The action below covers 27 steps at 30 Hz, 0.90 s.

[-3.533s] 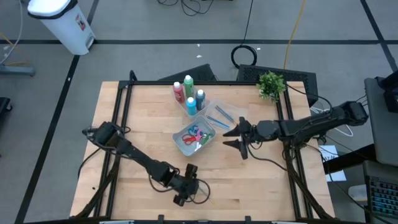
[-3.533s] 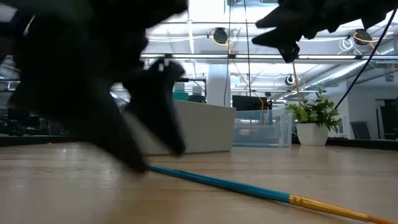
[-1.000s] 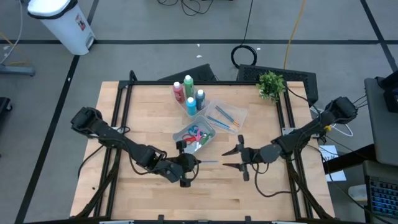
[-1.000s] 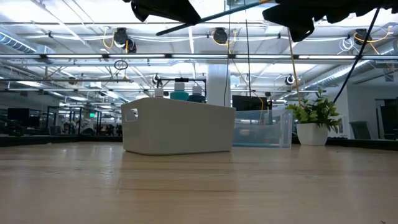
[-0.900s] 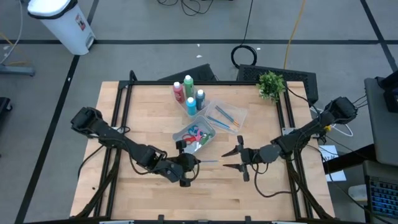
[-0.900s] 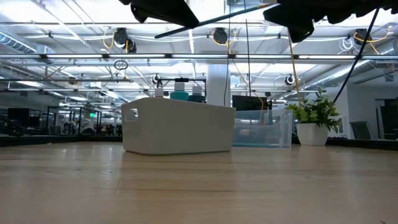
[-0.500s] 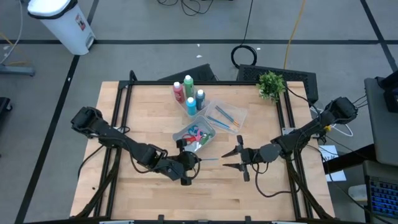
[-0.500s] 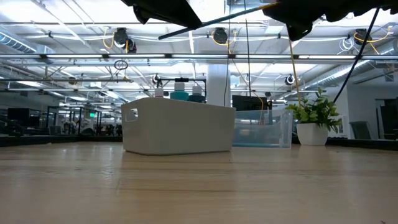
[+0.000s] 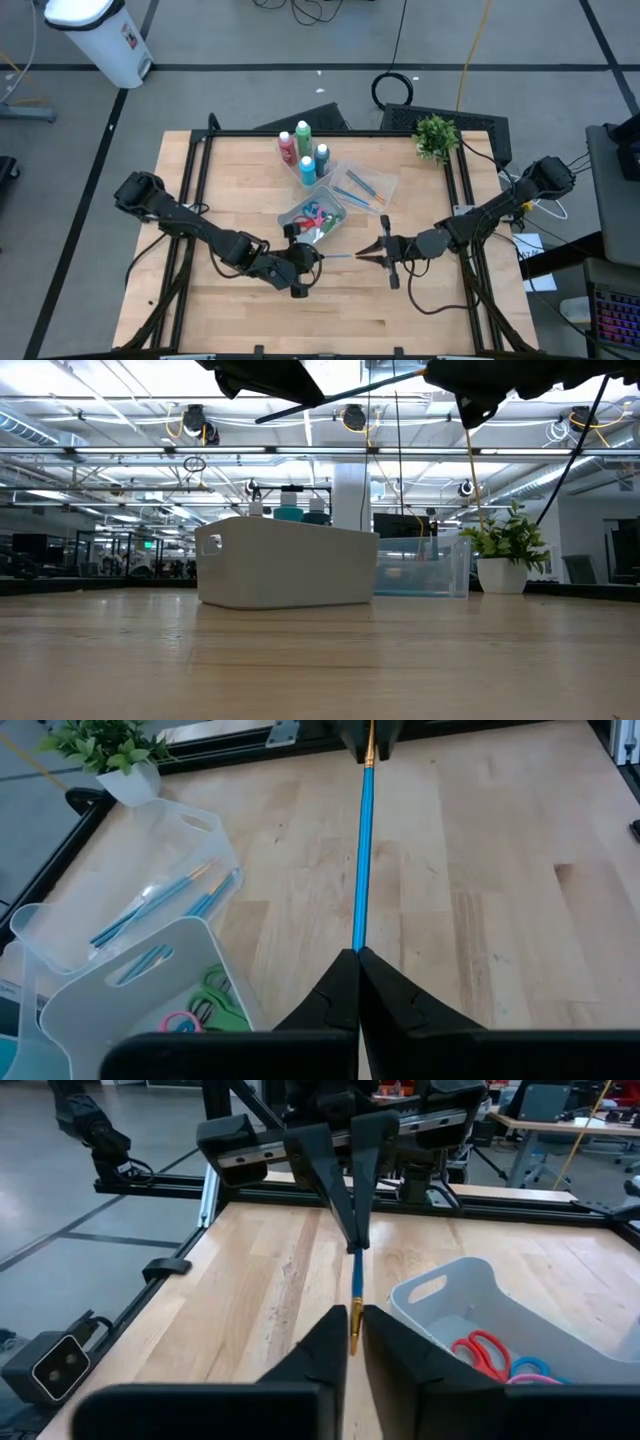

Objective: Pick & Place Paint Supplies
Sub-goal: Put the blue paintbrush into the right transparent bin

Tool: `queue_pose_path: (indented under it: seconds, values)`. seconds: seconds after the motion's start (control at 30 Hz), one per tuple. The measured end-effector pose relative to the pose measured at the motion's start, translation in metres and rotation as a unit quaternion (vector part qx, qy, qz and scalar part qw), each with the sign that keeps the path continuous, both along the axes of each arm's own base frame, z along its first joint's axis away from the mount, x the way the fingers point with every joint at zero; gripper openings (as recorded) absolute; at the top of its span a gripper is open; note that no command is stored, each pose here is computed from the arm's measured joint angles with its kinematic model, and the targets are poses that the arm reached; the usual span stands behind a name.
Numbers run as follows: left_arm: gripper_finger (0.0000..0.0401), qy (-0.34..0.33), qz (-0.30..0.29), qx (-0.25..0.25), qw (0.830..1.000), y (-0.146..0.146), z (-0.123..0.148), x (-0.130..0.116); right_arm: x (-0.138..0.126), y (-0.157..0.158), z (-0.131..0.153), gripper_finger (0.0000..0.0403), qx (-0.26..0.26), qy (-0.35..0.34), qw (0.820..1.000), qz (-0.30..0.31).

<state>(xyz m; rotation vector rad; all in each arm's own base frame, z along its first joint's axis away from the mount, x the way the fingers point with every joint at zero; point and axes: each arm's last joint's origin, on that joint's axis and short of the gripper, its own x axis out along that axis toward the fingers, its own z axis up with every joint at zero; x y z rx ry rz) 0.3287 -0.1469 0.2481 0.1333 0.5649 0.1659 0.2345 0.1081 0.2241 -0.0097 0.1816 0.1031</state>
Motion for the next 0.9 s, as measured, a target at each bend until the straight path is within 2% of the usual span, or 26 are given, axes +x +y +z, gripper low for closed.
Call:
queue_pose_path:
  seconds: [0.1,0.3,0.47,0.63,0.7,0.77,0.9]
  values:
    - [0.0000,0.001,-0.002,-0.002,1.000,0.000,0.000,0.000,0.000,0.000,0.000,0.0006,-0.002,0.000,1.000,-0.001]
    - [0.0022,-0.004,-0.027,-0.018,0.999,-0.001,0.006,-0.002,0.000,0.000,0.000,0.0002,-0.003,0.000,1.000,0.000]
    - [0.0054,-0.045,-0.081,-0.055,0.994,0.000,0.046,-0.023,-0.003,-0.003,0.006,0.0001,0.001,-0.010,1.000,-0.004]
    - [0.0065,-0.086,-0.116,-0.089,0.986,0.007,0.082,-0.049,-0.009,-0.015,0.018,0.0001,0.007,-0.022,0.999,-0.022]
    - [0.0066,-0.095,-0.120,-0.094,0.984,0.012,0.093,-0.059,-0.013,-0.023,0.022,0.0001,-0.002,-0.016,0.998,-0.059]
    - [0.0066,-0.094,-0.115,-0.105,0.983,0.016,0.099,-0.067,-0.019,-0.036,0.023,0.0001,-0.024,0.003,0.992,-0.127]
    - [0.0067,-0.087,-0.107,-0.115,0.984,0.022,0.105,-0.078,-0.035,-0.064,0.016,0.0001,-0.063,0.072,0.957,-0.273]
